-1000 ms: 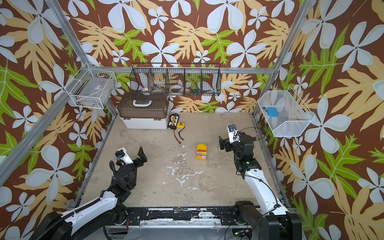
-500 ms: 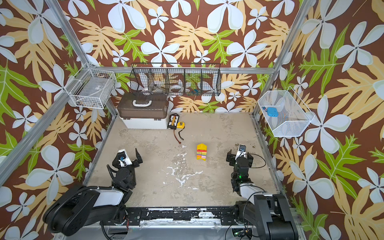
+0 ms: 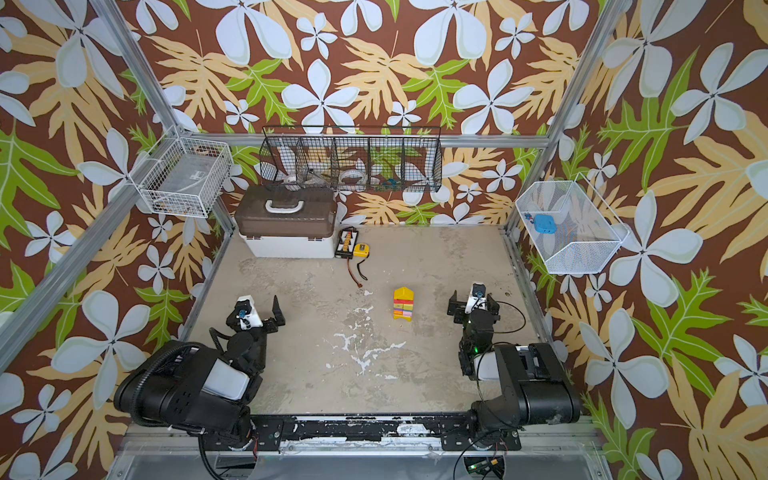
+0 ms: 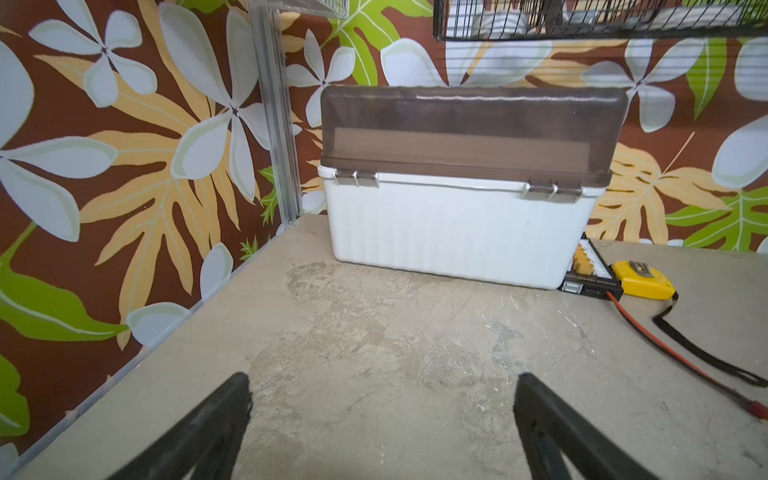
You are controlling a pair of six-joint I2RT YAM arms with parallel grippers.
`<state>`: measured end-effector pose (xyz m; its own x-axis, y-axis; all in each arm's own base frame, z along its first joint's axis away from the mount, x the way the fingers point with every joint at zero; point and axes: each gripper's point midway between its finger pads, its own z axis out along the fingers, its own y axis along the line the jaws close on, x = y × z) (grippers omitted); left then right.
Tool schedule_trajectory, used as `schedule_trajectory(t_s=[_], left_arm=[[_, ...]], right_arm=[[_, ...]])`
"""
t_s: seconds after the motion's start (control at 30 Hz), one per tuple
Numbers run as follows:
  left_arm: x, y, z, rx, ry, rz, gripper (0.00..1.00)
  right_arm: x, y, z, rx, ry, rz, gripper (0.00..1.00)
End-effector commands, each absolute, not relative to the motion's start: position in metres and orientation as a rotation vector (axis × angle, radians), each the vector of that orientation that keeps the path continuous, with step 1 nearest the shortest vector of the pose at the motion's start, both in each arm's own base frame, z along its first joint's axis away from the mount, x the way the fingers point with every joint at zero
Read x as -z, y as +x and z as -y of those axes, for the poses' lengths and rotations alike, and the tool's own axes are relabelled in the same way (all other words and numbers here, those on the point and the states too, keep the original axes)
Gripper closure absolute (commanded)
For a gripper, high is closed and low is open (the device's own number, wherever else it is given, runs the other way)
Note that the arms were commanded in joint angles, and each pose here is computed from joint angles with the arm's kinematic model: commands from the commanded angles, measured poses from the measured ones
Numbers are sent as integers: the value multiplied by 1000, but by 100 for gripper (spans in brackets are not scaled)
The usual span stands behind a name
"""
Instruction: Build the wood block tower
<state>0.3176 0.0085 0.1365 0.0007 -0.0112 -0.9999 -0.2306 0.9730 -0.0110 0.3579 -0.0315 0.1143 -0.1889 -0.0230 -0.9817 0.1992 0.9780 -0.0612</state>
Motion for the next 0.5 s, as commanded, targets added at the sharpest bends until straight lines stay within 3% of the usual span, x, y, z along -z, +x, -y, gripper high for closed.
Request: schedule_trajectory(t_s=[0.0,0.1,0.47], left_arm=[[-147,320,-13,-151,-234,-1527,0],[-136,351,-5,-91,-167,-1628,0],[-135,353,-12,-56,-190,-1635,0]], right_arm=[[-123,360,31,201,134,-1716,0],[-123,359,32,201,135,-1717,0],[-123,360,31,201,134,-1717,0]])
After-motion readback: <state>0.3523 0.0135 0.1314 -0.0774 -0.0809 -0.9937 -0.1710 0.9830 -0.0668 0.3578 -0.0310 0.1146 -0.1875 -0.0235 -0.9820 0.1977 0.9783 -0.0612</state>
